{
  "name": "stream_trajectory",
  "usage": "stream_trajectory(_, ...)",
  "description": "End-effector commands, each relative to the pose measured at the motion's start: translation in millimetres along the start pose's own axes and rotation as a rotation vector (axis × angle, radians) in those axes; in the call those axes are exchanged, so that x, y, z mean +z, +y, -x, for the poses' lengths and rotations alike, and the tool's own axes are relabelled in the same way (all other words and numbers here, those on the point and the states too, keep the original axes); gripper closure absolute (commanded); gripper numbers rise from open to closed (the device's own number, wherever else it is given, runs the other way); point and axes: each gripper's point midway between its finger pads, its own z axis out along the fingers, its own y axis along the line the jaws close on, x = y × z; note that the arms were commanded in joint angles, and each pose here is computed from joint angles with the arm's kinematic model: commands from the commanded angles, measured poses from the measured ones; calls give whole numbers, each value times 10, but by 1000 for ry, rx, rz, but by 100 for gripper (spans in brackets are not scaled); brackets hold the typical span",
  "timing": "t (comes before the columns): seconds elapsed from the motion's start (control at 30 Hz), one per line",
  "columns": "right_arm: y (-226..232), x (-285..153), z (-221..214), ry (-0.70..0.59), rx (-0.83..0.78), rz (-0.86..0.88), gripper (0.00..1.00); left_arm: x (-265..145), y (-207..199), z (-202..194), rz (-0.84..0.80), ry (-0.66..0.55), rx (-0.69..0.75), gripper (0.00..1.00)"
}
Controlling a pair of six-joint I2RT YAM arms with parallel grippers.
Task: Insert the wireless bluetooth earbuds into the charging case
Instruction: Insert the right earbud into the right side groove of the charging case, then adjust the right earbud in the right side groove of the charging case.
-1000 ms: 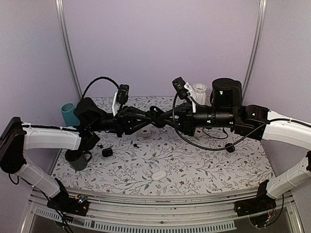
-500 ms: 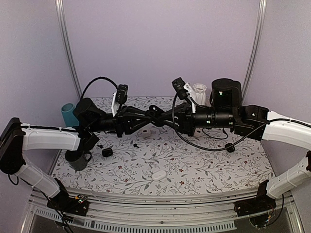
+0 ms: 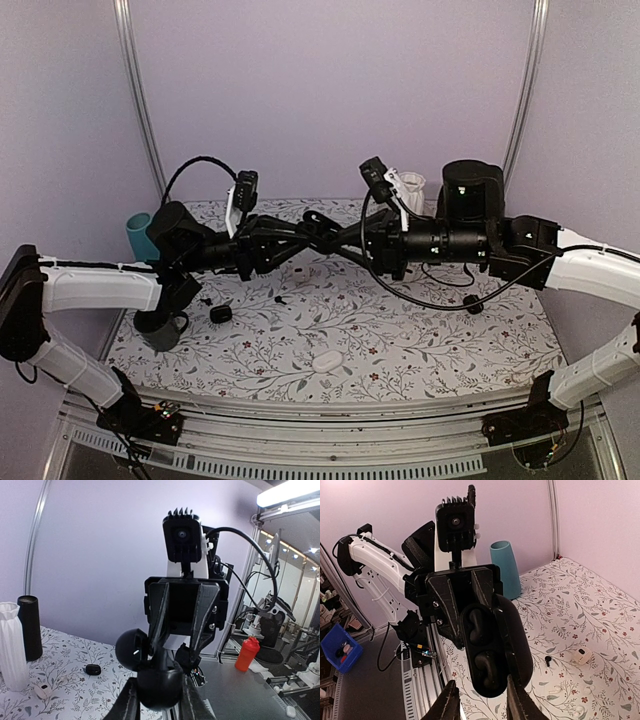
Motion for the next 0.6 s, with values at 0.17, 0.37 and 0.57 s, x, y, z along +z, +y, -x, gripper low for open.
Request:
stream_trajectory(0.17, -70, -346, 399, -163, 21, -69, 57, 7, -70, 108, -2, -26, 45, 100)
stream_trajectory(0.37, -384, -367, 406, -200, 146, -115, 52, 18, -123, 130, -28, -27, 46, 100)
stream_trajectory(0.57, -449, -210, 294, -158, 203, -76, 49, 25, -171, 149, -47, -25, 48, 100)
